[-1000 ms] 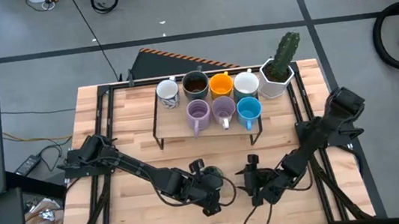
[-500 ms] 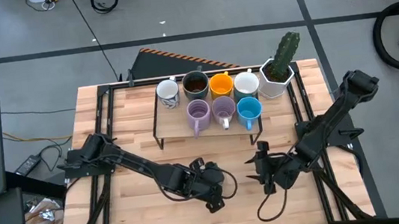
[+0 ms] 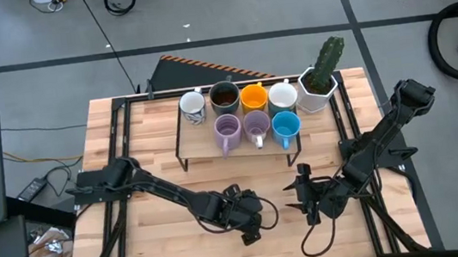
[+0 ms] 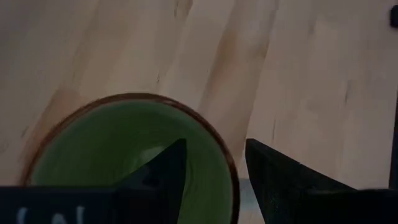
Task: Place coffee mugs
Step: Put the green mug on the shelf
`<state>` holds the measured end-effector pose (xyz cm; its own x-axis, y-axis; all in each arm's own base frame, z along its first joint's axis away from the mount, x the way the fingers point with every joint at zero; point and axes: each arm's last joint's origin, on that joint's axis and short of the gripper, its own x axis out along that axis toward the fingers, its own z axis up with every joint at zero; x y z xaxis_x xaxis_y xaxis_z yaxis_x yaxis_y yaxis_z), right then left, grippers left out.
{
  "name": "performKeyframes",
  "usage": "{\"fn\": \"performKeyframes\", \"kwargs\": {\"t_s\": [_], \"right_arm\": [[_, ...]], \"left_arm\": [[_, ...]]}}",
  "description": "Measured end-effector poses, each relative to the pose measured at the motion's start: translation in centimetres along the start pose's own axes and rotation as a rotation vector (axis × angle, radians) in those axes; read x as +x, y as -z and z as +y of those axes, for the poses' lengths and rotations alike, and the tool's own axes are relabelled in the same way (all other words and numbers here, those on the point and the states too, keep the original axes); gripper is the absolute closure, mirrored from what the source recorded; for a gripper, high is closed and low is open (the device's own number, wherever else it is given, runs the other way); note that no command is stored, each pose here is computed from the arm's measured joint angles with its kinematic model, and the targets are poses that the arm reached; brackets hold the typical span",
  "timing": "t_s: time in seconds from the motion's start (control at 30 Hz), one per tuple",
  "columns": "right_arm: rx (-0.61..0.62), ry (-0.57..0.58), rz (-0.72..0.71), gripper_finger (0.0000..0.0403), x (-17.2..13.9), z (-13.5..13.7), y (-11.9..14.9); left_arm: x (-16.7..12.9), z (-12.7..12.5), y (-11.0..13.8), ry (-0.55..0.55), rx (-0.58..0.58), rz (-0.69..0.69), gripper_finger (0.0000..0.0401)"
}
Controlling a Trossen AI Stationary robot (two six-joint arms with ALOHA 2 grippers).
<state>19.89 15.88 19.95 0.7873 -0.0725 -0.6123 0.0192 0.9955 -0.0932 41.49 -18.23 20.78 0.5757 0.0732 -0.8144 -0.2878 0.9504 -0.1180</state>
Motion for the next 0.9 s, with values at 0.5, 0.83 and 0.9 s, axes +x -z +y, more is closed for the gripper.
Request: {"fn": "performKeyframes", "kwargs": {"t_s": [0.5, 0.83, 0.9], "right_arm": [[0.008, 0.002, -0.004, 0.0173, 0.0, 0.0, 0.0], [0.027, -0.007, -0.007, 0.0173, -0.1, 0.2, 0.0], [0.024, -0.011, -0.01, 0.0173, -0.2, 0.4, 0.1]], "left_arm": [[0.3, 0.4, 0.9, 0.035, 0.055, 0.144, 0.0359], [-2.6, -0.1, 1.6, 0.077, 0.155, 0.212, 0.0373], [-3.6, 0.1, 1.8, 0.079, 0.179, 0.244, 0.0373]]}}
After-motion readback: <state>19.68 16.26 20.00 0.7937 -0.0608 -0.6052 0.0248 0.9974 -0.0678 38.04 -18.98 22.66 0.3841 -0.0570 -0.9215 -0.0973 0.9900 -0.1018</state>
